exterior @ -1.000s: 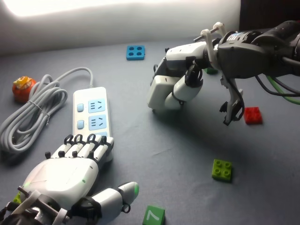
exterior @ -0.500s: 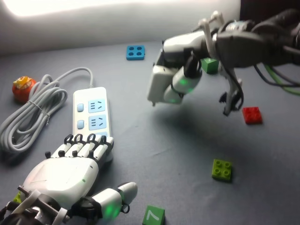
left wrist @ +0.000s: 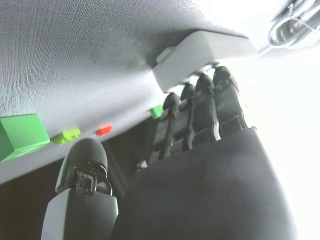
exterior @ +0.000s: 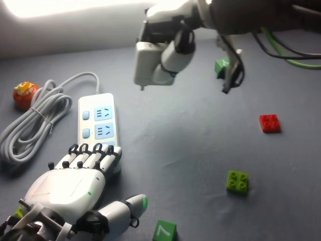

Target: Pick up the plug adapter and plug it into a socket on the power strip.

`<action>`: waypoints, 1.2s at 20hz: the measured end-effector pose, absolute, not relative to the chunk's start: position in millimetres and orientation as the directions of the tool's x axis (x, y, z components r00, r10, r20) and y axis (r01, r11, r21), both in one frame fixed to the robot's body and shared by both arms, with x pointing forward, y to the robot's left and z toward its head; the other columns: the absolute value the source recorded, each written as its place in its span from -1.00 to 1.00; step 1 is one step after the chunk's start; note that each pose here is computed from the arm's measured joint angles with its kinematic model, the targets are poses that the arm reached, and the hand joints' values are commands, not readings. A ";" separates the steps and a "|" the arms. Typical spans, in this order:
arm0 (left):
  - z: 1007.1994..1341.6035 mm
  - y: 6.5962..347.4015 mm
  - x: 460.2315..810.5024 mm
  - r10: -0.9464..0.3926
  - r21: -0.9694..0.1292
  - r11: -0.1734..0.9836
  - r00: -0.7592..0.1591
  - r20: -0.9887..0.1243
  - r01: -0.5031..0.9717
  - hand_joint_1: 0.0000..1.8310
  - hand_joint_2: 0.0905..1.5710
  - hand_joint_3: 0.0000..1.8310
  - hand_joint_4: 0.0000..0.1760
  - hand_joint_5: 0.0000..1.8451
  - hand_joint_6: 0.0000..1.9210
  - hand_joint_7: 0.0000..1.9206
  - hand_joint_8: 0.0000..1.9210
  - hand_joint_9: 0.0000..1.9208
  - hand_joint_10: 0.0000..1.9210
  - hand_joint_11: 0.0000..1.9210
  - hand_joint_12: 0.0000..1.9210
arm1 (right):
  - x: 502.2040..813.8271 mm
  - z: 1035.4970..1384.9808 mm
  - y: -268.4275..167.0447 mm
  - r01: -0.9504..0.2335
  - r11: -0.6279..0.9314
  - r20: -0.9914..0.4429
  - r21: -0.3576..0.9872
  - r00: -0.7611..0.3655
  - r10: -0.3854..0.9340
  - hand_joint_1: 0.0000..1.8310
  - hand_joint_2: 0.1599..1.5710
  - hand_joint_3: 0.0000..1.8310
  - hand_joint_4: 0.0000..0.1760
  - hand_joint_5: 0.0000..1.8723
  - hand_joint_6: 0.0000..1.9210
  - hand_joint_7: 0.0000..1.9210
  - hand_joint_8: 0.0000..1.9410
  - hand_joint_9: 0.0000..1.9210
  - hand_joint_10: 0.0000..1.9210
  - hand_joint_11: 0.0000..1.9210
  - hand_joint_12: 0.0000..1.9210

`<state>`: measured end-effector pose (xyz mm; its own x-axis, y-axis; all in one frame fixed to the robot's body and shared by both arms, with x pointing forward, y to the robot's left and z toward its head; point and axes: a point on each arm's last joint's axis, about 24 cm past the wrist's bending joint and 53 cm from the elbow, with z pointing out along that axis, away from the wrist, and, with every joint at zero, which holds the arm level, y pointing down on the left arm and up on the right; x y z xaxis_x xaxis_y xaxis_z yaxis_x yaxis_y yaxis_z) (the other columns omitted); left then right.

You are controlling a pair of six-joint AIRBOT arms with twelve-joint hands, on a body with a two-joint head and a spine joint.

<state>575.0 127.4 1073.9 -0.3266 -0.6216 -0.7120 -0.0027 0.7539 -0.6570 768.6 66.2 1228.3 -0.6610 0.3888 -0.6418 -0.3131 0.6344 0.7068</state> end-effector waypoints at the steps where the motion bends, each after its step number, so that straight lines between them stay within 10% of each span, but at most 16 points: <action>1: 1073.9 127.3 575.0 -0.622 -0.657 0.754 -0.327 -0.712 -0.002 -1.00 0.61 -1.00 -1.00 -0.93 -1.00 -1.00 -1.00 -1.00 -1.00 -1.00 -1.00 | 766.6 1231.7 71.8 -0.320 0.629 -0.642 0.709 -0.663 0.386 0.32 0.39 -1.00 -1.00 -0.09 0.23 0.06 -0.02 0.31 -0.94 -0.07 0.01; 2: 1073.9 127.3 575.0 -0.622 -0.657 0.754 -0.327 -0.712 -0.003 -1.00 0.61 -1.00 -1.00 -0.93 -1.00 -0.99 -1.00 -1.00 -1.00 -1.00 -1.00 | 764.0 1236.7 79.4 -0.341 0.633 -0.658 0.695 -0.657 0.368 0.49 0.37 -1.00 -1.00 -0.12 0.24 -0.01 0.01 0.04 0.06 -0.11 0.03; 3: 1073.8 127.3 574.9 -0.621 -0.657 0.754 -0.327 -0.712 -0.003 -1.00 0.61 -1.00 -1.00 -0.93 -1.00 -0.99 -1.00 -1.00 -1.00 -1.00 -1.00 | 761.8 1239.4 85.6 -0.366 0.646 -0.682 0.670 -0.647 0.341 0.49 0.37 -1.00 -1.00 -0.12 0.24 -0.01 0.01 0.04 0.06 -0.11 0.03; 4: 1073.7 127.4 575.2 -0.621 -0.657 0.754 -0.327 -0.712 -0.002 -1.00 0.62 -1.00 -1.00 -0.93 -1.00 -1.00 -1.00 -1.00 -1.00 -1.00 -1.00 | 760.8 1243.5 90.3 -0.389 0.654 -0.704 0.649 -0.634 0.321 0.32 0.41 -1.00 -1.00 -0.11 0.27 0.02 0.03 0.11 -0.54 -0.14 0.05; 8: 1073.6 127.1 575.3 -0.620 -0.656 0.754 -0.329 -0.712 -0.001 -0.98 0.62 -1.00 -1.00 -0.93 -1.00 -0.99 -1.00 -1.00 -1.00 -1.00 -1.00 | 757.3 1245.8 99.7 -0.349 0.671 -0.683 0.654 -0.653 0.326 0.32 0.39 -1.00 -0.93 -0.08 0.24 0.04 -0.02 0.25 -0.86 -0.11 0.00; 24: 1073.5 126.5 575.4 -0.621 -0.658 0.753 -0.331 -0.711 -0.001 -0.98 0.61 -1.00 -1.00 -0.91 -1.00 -0.97 -1.00 -0.99 -1.00 -1.00 -1.00 | 750.2 1224.9 132.2 -0.297 0.795 -0.772 0.529 -0.556 0.307 0.33 0.37 -1.00 -1.00 -0.08 0.19 0.11 -0.08 0.34 -0.95 -0.04 -0.01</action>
<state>575.4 126.5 1073.5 -0.3306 -0.6211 -0.7106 -0.0015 0.7533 -0.6577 750.2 132.2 1224.9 -0.5560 0.3069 -0.7724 -0.2967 0.7948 0.5294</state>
